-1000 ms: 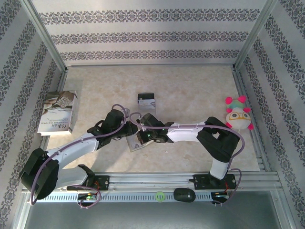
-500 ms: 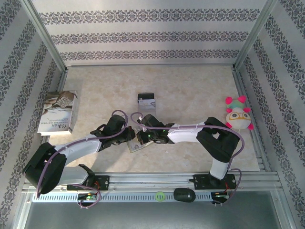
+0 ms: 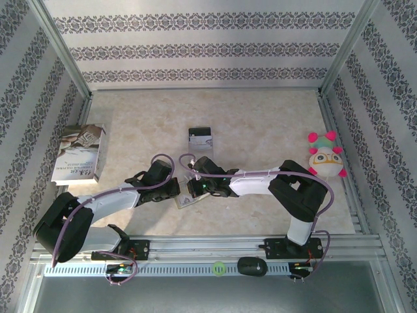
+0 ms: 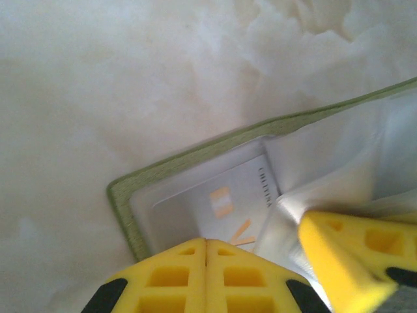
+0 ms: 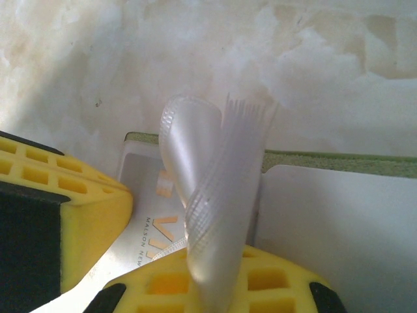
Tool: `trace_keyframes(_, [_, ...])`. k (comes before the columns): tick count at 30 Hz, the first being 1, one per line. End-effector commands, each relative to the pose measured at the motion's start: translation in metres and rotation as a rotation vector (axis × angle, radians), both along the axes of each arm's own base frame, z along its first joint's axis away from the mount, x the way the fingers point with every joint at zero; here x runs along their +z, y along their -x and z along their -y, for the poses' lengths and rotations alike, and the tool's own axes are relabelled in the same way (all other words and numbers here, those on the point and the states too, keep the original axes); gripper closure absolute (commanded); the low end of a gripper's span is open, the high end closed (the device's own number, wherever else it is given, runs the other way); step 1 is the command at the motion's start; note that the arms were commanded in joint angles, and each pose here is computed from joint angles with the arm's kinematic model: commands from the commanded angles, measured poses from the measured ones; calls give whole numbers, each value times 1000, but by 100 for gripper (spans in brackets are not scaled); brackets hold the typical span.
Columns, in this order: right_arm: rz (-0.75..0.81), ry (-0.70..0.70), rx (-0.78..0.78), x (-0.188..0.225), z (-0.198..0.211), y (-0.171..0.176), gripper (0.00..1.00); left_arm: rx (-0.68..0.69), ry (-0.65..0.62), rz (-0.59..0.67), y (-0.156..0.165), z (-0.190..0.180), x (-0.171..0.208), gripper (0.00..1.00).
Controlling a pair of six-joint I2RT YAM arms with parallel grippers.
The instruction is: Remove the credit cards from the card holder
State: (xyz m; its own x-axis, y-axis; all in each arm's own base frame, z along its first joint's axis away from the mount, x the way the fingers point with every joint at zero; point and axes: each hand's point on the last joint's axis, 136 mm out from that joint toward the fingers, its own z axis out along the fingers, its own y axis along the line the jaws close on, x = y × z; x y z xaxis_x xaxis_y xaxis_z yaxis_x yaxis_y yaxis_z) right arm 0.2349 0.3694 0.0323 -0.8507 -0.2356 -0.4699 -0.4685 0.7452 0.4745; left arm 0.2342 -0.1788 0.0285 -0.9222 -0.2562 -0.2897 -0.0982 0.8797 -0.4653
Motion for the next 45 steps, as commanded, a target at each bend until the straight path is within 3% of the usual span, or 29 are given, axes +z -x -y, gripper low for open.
trace_keyframes(1, [7, 13, -39, 0, 6, -2, 88, -18, -78, -61, 15, -14, -18, 100])
trace_keyframes(5, [39, 29, -89, 12, 16, -6, 67, -38, -81, -91, 17, -11, -27, 100])
trace_keyframes(9, [67, 54, -148, 20, 31, -9, 58, -56, -76, -93, 13, -6, -30, 100])
trace_keyframes(17, [65, 167, -247, 21, 75, -16, 56, -88, -50, -63, 4, 4, -23, 100])
trace_keyframes(26, [135, 127, -285, 51, 94, -22, 53, -175, -40, 6, -9, 27, 16, 100])
trace_keyframes(32, [151, 104, -308, 58, 103, -22, 53, -270, -16, -5, -10, 62, 24, 100])
trace_keyframes(40, [164, 70, -362, 64, 130, -17, 58, -455, 42, -93, -1, 134, 8, 100])
trace_keyframes(45, [162, 46, -364, 65, 136, -12, 65, -482, 36, -185, 5, 144, -19, 100])
